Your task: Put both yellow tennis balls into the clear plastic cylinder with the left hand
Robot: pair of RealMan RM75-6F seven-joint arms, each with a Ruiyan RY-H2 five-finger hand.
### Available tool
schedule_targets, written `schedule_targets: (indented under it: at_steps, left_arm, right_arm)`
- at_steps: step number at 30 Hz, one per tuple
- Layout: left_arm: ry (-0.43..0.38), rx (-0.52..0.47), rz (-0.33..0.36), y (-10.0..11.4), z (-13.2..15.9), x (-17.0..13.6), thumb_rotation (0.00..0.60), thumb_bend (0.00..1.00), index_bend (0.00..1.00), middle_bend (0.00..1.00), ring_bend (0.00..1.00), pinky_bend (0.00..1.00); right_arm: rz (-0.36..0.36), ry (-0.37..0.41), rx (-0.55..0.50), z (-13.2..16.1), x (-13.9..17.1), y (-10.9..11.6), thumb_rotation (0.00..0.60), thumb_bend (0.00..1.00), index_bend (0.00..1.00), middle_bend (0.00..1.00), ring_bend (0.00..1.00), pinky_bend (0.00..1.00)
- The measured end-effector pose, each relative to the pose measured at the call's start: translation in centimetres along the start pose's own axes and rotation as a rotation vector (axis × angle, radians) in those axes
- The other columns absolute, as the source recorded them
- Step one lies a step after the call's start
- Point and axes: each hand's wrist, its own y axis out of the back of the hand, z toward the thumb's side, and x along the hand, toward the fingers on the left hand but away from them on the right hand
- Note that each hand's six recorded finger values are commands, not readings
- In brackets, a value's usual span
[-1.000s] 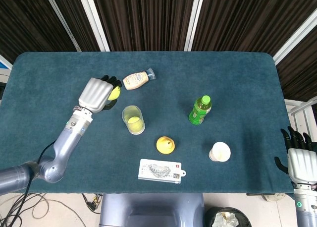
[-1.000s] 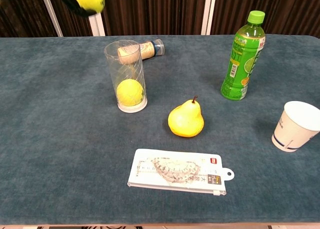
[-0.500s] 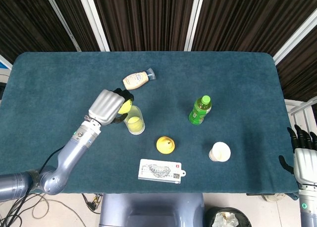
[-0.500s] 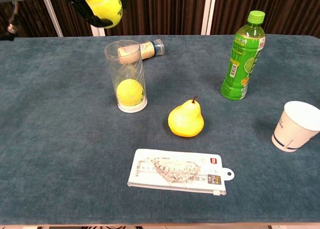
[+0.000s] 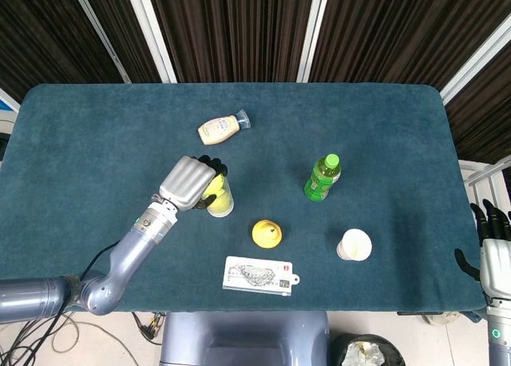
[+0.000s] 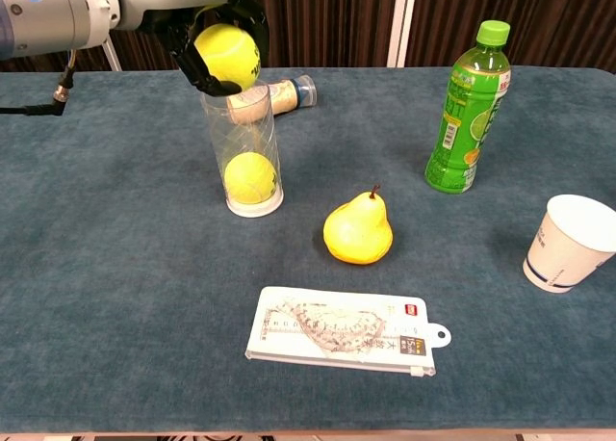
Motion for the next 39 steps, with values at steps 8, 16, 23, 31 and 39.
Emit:
schedule_targets:
  at_steps: [8,16,23,31,39]
  left_arm:
    - [-0.004,-0.014,-0.003,0.0,0.4,0.2,0.600,0.00,0.28,0.11,0.05,0.26]
    - [0.000,-0.027,0.026,1.3,0.7,-0.2,0.600,0.00,0.28,0.07,0.01,0.19]
    - [0.008,0.036,0.139,3.5,0.2,-1.5,0.600,0.00,0.26,0.10,0.02,0.24]
    - [0.143,0.221,0.231,2.9,-4.2,-8.3,0.600,0.00,0.25,0.08,0.02,0.24]
    - [0.249,0.196,0.130,-1.2,-8.6,-17.8,0.600,0.00,0.23,0.07,0.02,0.20]
  right_arm:
    - [-0.027,-0.021,-0.004,-0.3,0.0,0.4,0.600,0.34,0.12,0.08,0.12,0.09]
    - [-0.041,-0.032,-0.012,-0.3,-0.1,0.6,0.600,0.34,0.12,0.08,0.12,0.09]
    - [-0.020,-0.025,-0.007,-0.4,0.0,0.5,0.600,0.34,0.12,0.07,0.12,0.09]
    - [0.017,0.031,-0.002,0.1,0.1,0.3,0.600,0.34,0.12,0.08,0.12,0.09]
    - [0.069,0.131,0.007,1.2,0.4,-0.4,0.600,0.34,0.12,0.07,0.12,0.09]
